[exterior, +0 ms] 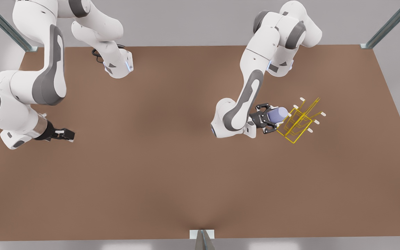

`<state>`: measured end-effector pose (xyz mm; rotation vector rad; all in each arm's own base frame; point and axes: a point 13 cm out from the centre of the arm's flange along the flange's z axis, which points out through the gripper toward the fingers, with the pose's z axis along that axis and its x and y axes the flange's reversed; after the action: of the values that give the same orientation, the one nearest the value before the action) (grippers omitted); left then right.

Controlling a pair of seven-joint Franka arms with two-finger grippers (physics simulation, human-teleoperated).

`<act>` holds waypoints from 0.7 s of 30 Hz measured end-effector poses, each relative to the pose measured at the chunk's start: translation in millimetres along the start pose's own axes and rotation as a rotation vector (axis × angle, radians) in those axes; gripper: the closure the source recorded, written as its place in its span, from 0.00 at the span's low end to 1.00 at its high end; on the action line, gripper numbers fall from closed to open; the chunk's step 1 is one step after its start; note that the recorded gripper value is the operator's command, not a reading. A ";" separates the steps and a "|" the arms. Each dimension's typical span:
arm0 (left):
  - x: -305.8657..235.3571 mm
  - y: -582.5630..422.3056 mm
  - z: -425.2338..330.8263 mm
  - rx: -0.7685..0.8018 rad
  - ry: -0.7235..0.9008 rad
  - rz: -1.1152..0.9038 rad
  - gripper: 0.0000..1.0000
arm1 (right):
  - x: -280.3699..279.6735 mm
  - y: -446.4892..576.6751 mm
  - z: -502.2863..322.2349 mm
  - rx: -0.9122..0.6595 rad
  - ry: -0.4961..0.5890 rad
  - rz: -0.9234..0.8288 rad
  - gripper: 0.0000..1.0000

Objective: Place the cup on the cup holder

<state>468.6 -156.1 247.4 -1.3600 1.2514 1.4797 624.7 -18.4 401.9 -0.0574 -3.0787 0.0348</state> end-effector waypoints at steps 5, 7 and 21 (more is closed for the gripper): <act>-6.8 -10.2 25.4 0.019 -0.040 -0.033 0.16 | -3.7 -0.4 6.7 0.000 0.009 0.000 0.00; -9.6 -8.0 47.2 0.030 -0.064 -0.029 0.16 | -4.5 -0.3 5.5 -0.001 0.009 0.000 0.00; 13.2 -4.0 84.6 0.085 -0.107 -0.059 0.16 | -2.8 -2.4 3.7 0.002 0.017 0.000 0.00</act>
<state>449.5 -74.4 229.9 -1.2356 1.1831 1.4235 627.2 -21.0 398.1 -0.0577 -3.0619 0.0373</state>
